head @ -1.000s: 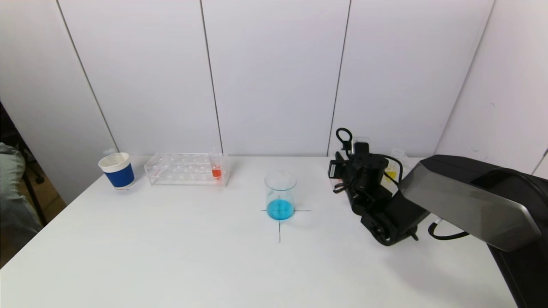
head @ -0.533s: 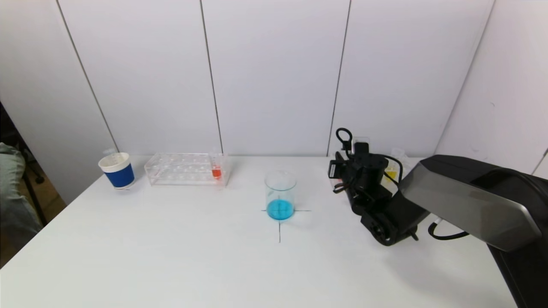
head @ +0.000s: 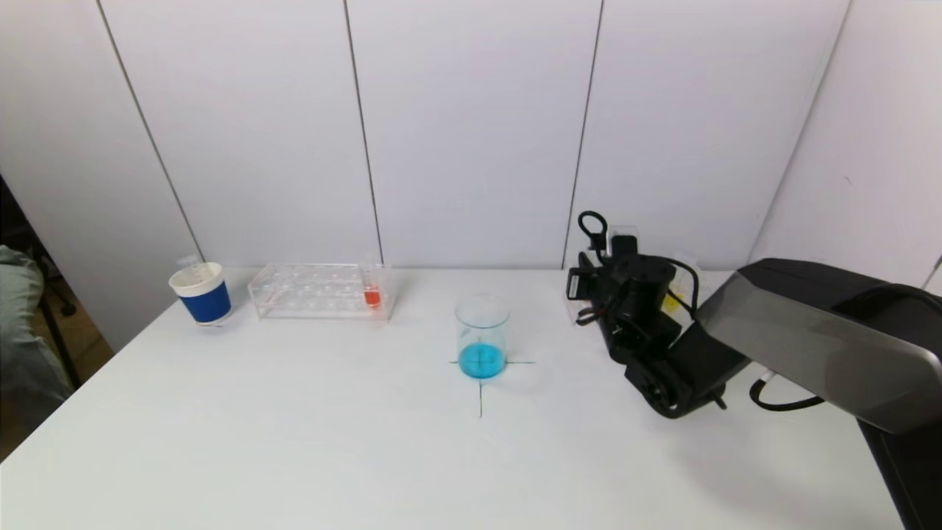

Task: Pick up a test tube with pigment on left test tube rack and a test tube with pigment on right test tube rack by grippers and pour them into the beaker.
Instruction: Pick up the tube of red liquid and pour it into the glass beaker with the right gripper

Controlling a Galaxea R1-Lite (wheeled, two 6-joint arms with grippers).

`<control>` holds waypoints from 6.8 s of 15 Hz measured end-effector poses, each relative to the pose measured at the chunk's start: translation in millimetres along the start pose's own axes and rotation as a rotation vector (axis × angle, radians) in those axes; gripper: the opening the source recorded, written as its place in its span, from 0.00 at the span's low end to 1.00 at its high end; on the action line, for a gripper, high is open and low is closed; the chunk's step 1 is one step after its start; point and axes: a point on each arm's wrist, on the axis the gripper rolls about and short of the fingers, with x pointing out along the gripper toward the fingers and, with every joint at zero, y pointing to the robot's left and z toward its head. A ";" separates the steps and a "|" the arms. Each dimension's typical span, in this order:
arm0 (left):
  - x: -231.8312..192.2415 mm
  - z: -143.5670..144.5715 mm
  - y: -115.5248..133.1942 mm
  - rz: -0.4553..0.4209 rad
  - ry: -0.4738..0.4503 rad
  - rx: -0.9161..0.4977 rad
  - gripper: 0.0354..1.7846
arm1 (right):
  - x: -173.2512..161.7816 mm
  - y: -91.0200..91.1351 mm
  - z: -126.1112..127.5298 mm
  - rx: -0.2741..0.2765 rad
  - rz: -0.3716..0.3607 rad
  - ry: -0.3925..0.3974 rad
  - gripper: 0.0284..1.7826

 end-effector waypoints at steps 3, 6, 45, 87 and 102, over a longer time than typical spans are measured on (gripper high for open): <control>0.0 0.0 0.0 0.000 0.000 0.000 0.99 | -1.2 -0.8 7.8 -0.008 0.005 -0.012 0.25; 0.0 0.0 0.0 0.000 0.000 0.000 0.99 | -2.5 -1.0 16.2 -0.012 0.006 -0.014 0.25; 0.0 0.0 0.0 0.000 0.000 0.000 0.99 | -15.2 46.0 146.9 -0.769 0.776 -0.402 0.25; 0.0 0.0 0.0 0.000 0.000 0.000 0.99 | -7.4 27.5 57.9 -1.354 1.030 -0.838 0.25; 0.0 0.0 0.0 0.000 0.000 0.001 0.99 | 5.5 24.0 70.7 -1.532 0.954 -0.875 0.25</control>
